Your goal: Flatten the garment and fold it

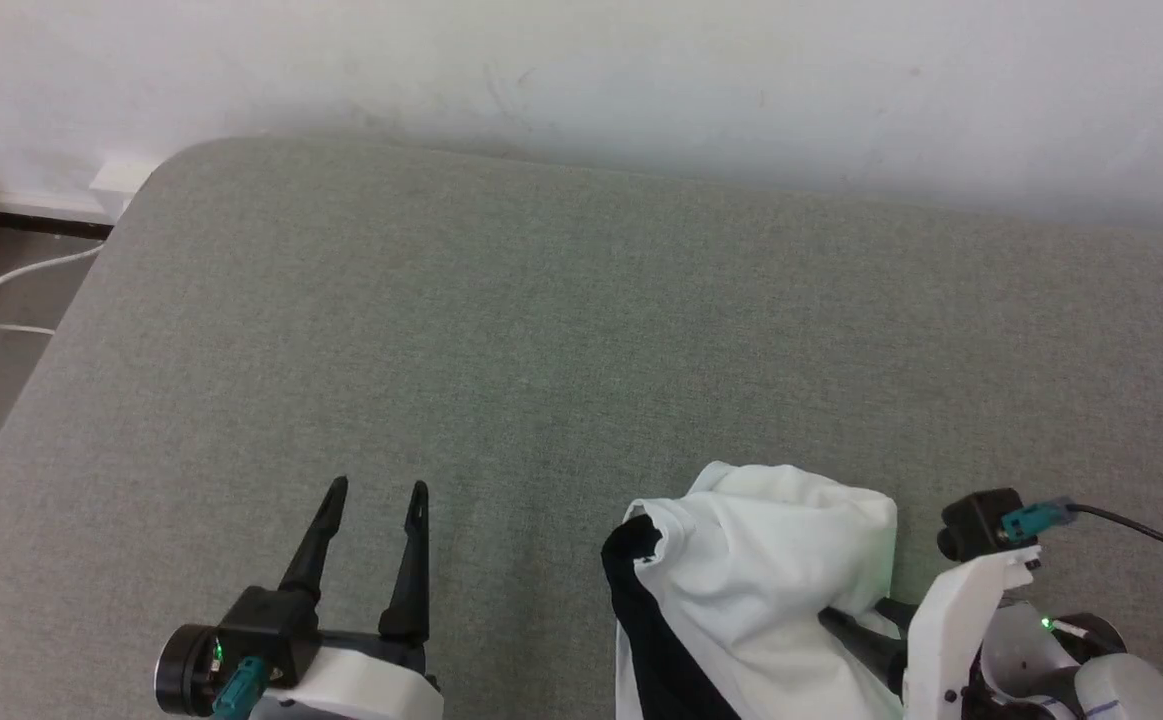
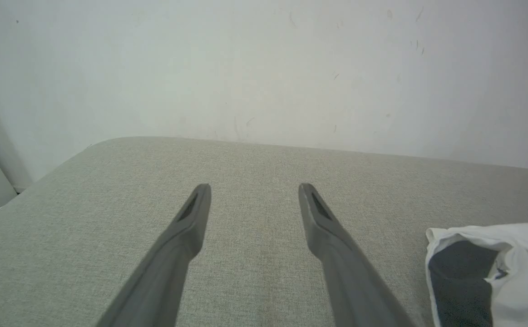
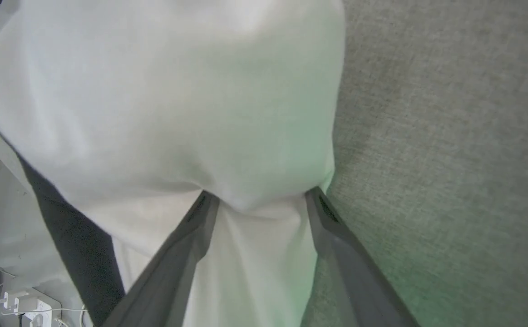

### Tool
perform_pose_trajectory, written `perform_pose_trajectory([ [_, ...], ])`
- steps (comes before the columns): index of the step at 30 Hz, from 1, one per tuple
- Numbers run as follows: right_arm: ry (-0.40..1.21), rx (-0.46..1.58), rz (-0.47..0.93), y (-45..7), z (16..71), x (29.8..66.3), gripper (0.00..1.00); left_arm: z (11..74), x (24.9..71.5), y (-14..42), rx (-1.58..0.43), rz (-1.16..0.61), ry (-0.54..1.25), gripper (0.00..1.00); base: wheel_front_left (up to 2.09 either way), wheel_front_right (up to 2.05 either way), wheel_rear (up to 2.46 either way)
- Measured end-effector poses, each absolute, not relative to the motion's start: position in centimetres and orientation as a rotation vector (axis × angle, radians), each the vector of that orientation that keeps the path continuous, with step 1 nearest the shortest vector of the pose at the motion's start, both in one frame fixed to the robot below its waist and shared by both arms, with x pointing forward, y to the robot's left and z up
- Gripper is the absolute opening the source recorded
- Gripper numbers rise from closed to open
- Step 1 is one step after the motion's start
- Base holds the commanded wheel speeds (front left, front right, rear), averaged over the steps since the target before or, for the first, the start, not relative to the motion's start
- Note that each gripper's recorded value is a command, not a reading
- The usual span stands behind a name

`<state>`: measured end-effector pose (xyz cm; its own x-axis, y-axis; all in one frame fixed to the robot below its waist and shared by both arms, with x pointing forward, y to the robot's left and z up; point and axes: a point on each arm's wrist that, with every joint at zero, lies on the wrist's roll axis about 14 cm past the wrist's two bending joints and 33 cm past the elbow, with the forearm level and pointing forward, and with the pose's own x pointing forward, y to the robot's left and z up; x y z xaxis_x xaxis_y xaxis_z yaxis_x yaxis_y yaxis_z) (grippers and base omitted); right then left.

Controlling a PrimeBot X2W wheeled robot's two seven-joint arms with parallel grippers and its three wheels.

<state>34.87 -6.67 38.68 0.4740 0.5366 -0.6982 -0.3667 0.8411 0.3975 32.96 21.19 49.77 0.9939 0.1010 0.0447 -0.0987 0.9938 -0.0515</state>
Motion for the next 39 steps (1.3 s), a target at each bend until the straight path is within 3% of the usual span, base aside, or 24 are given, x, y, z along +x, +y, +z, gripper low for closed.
perform_pose_trajectory([
  [1, 0.931, 0.194, 0.564, -6.5, 38.5, 34.8, 1.00, 49.7, 33.0, 21.2, -0.049, 0.101, -0.046, 1.00, 0.00, 0.00, 0.00],
  [2, 0.934, 0.182, 0.568, -6.4, 38.3, 34.8, 0.49, 49.7, 33.0, 21.2, -0.050, 0.100, -0.044, 1.00, 0.00, 0.00, 0.00],
  [3, 0.931, 0.172, 0.571, -6.3, 38.3, 34.8, 0.29, 49.7, 33.0, 21.1, -0.050, 0.097, -0.044, 1.00, 0.00, 0.00, 0.00],
  [4, 0.927, 0.157, 0.576, -6.2, 38.2, 34.8, 0.00, 49.7, 33.1, 21.0, -0.051, 0.093, -0.044, 1.00, 0.00, 0.00, 0.00],
  [10, 0.836, 0.056, 0.583, -6.7, 39.2, 35.6, 0.00, 49.8, 33.6, 19.5, -0.059, 0.046, -0.051, 1.00, 0.00, 0.00, 0.00],
  [17, 0.727, -0.158, 0.538, -11.0, 42.7, 37.8, 0.00, 50.2, 35.3, 14.8, -0.084, -0.104, -0.062, 1.00, 0.00, 0.00, 0.00],
  [28, 0.772, -0.479, 0.280, -25.8, 46.8, 39.3, 0.00, 52.6, 40.4, 4.5, -0.119, -0.414, -0.138, 1.00, 0.00, 0.00, 0.00],
  [39, 0.902, -0.614, 0.036, -39.8, 44.7, 39.6, 0.00, 49.5, 45.0, -1.8, -0.107, -0.603, -0.109, 1.00, 0.00, 0.00, 0.00],
])
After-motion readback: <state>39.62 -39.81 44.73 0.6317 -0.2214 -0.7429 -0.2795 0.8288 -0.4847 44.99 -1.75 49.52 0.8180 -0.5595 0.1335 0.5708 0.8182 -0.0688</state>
